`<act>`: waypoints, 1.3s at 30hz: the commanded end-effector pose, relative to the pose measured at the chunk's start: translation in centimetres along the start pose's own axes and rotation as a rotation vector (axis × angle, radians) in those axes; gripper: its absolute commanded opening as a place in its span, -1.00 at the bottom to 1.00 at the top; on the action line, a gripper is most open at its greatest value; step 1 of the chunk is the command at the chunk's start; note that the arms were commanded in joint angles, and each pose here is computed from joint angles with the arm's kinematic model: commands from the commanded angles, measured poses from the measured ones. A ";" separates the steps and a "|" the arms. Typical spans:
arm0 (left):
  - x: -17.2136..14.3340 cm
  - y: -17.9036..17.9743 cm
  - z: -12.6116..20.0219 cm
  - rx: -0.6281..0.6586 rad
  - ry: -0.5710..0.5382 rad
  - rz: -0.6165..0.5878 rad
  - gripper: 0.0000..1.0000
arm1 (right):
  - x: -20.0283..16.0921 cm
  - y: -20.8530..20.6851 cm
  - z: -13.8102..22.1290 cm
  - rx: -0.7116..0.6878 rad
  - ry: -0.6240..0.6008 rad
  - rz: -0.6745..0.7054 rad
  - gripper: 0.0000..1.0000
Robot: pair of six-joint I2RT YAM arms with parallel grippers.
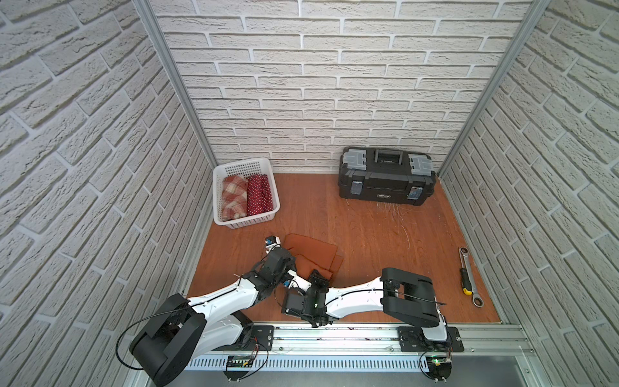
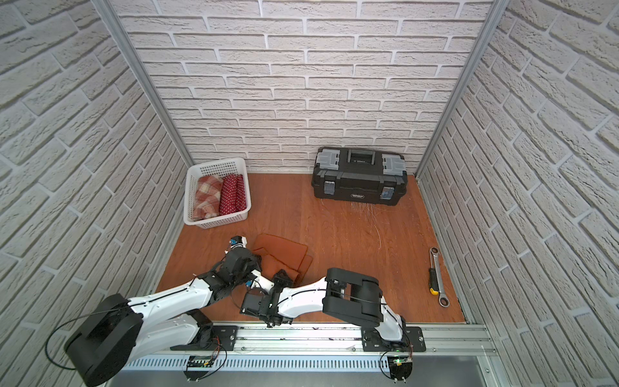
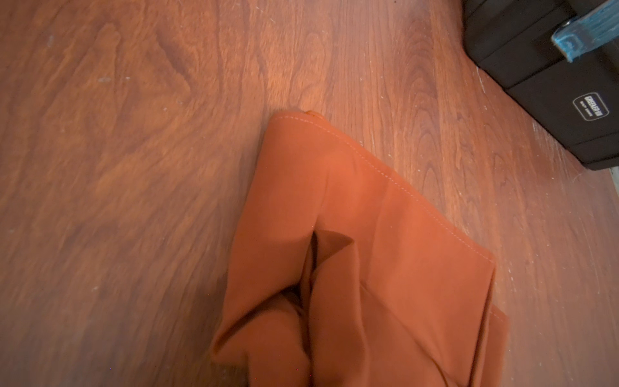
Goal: Roll up the skirts
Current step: Roll the skirt at the center of the board.
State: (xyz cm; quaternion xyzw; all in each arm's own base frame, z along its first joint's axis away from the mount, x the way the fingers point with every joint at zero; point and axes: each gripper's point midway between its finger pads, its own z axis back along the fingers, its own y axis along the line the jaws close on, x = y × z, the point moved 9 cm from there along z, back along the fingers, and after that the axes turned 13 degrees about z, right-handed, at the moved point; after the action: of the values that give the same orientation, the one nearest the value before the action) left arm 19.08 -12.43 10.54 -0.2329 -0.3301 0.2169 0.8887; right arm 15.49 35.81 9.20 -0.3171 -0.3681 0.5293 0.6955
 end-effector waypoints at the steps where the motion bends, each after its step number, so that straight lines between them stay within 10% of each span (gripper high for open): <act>1: -1.1 -0.1 0.6 -0.044 0.097 -0.041 -1.00 | -4.7 0.0 -4.5 0.040 0.249 0.121 -0.85; 2: -1.0 -0.2 0.7 -0.056 0.102 -0.030 -0.92 | -4.9 0.2 -4.5 0.056 0.258 0.135 -0.93; 7: 0.6 -0.2 1.9 -0.070 0.067 0.023 0.95 | -6.3 1.0 -4.3 0.153 0.302 0.177 -0.95; 24: 7.4 3.8 4.6 0.008 -0.074 0.286 0.97 | -6.1 3.1 -0.7 0.551 0.290 0.181 -0.95; 32: 7.3 3.2 4.2 -0.047 -0.056 0.287 0.97 | -2.9 -2.3 3.3 1.121 -0.047 -0.218 -0.95; 39: 5.7 2.7 3.7 -0.072 -0.027 0.268 0.97 | -4.4 -3.4 -0.6 1.428 -0.073 -0.490 -0.95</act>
State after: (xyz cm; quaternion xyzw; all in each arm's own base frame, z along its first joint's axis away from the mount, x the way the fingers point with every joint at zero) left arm 19.86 -5.59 14.31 -0.2889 -0.3080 0.3330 0.8431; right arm 17.18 30.61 11.82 0.2026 -0.0775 0.5110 0.8318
